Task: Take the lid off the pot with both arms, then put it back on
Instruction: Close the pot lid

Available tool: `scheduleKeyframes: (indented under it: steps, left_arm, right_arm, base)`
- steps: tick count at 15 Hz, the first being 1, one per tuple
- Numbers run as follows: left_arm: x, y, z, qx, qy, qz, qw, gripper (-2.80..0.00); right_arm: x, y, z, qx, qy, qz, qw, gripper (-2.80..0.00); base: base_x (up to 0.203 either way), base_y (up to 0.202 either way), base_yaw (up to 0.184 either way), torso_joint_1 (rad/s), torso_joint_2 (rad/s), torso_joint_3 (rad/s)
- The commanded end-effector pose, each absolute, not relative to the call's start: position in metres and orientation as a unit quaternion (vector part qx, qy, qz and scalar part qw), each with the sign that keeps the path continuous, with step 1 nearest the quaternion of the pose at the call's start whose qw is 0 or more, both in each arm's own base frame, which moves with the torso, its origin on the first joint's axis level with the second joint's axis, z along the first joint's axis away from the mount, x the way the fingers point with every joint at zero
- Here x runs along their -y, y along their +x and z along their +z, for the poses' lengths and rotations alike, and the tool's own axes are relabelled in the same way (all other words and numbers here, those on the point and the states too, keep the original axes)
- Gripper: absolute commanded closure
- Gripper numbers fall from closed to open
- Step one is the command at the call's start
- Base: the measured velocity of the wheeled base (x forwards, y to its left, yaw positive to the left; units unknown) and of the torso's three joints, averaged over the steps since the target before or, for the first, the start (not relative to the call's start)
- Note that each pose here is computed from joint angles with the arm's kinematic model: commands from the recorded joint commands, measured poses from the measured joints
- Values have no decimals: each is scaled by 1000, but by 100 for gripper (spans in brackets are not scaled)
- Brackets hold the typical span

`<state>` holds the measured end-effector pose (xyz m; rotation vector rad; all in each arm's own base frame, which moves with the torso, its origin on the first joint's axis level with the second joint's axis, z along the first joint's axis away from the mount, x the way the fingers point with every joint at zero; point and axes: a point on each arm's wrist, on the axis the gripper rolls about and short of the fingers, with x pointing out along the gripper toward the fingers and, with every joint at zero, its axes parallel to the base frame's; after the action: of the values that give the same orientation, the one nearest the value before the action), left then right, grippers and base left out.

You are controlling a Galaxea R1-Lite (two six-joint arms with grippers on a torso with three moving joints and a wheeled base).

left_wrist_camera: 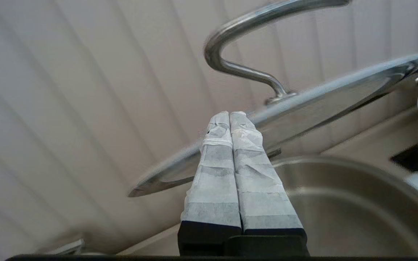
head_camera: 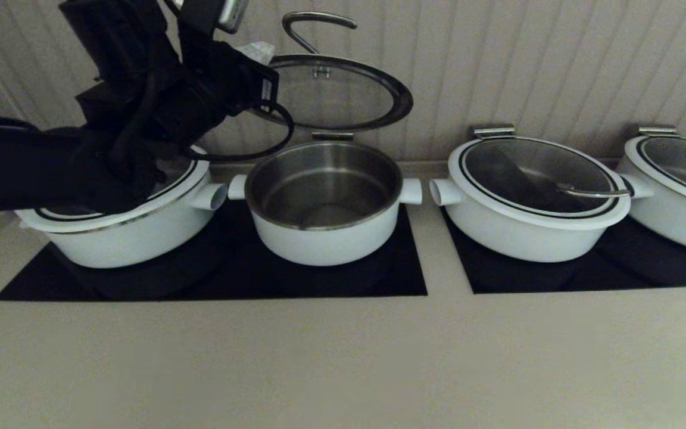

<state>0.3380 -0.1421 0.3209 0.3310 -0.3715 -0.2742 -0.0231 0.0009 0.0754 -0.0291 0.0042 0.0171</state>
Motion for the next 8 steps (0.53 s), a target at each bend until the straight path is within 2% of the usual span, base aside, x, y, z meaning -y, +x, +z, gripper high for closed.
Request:
scheduleKeyframes:
  steps: [1,8]
  left_arm:
    - [134,319,332,192,169,-131,958,0]
    - [115,284,352,163,185,-131,960,0]
  right_arm:
    - [-1,-23,75,-2,-15,9,1000,0]
    - [-1,-23,75,-3,-15,9,1000,0]
  base:
    - [0,0,0,0,0,0]
    - [0,0,0,0,0,0]
